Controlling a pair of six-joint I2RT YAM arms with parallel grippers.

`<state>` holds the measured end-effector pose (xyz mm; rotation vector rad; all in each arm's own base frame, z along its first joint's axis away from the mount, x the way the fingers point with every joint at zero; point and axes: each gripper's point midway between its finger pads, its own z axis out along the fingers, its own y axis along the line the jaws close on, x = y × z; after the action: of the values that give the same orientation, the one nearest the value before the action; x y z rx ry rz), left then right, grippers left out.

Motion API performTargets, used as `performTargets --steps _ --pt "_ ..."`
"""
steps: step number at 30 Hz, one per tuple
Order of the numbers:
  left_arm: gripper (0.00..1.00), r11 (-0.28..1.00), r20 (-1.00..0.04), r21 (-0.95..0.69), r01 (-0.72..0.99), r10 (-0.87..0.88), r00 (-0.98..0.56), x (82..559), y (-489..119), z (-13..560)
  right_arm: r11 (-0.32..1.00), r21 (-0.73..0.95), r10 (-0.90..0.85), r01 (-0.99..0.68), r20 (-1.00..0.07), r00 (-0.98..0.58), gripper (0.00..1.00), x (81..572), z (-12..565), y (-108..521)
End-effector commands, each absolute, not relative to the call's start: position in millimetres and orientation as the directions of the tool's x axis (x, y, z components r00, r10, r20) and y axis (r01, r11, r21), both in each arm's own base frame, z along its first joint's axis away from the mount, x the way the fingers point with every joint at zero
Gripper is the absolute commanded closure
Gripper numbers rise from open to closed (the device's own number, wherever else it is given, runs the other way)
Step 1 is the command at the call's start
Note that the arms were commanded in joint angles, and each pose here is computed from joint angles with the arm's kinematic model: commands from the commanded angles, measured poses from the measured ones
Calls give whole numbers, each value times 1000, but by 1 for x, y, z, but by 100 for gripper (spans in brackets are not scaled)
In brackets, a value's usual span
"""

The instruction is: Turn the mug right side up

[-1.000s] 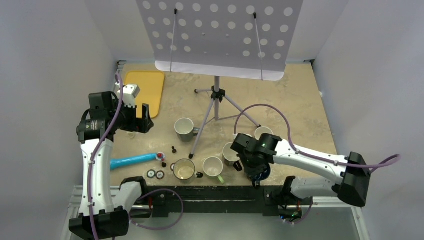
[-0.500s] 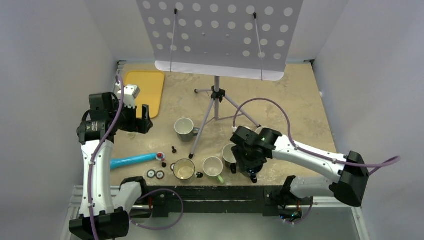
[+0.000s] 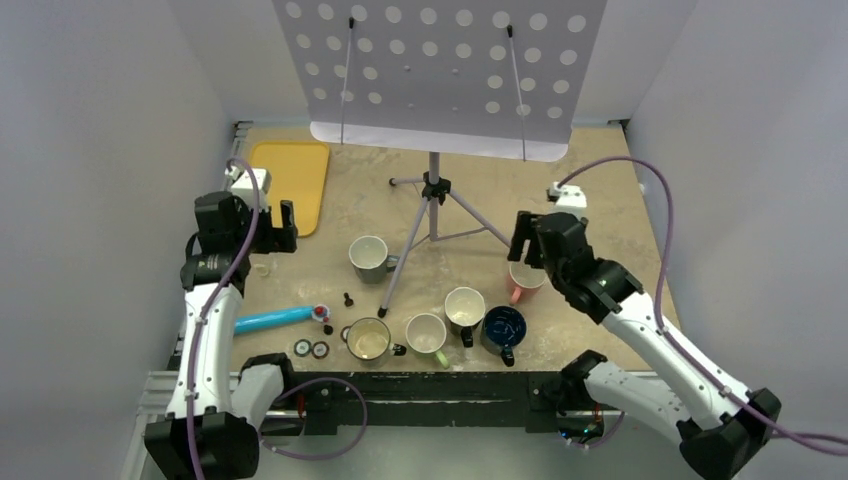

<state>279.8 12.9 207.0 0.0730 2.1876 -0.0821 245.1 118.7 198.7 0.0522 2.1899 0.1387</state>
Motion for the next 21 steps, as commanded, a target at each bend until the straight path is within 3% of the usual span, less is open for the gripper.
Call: performTargets --steps 1,6,10,13,21 --pt "0 997 -948 54 -55 34 -317 332 44 226 958 220 254 182 -948 -190 18 295 256 58" --pt "0 994 -962 45 -99 16 -272 362 56 195 901 270 252 338 -963 98 13 304 271 -9" --pt "0 993 -974 39 -111 13 -227 373 61 174 862 253 206 439 -967 152 11 301 244 -45" --pt "0 982 -967 -32 -188 -78 -243 371 67 171 875 240 182 420 -968 176 11 299 226 -48" --pt "0 985 -964 -72 -155 -109 -241 366 58 140 913 175 119 369 -978 171 10 304 206 -41"
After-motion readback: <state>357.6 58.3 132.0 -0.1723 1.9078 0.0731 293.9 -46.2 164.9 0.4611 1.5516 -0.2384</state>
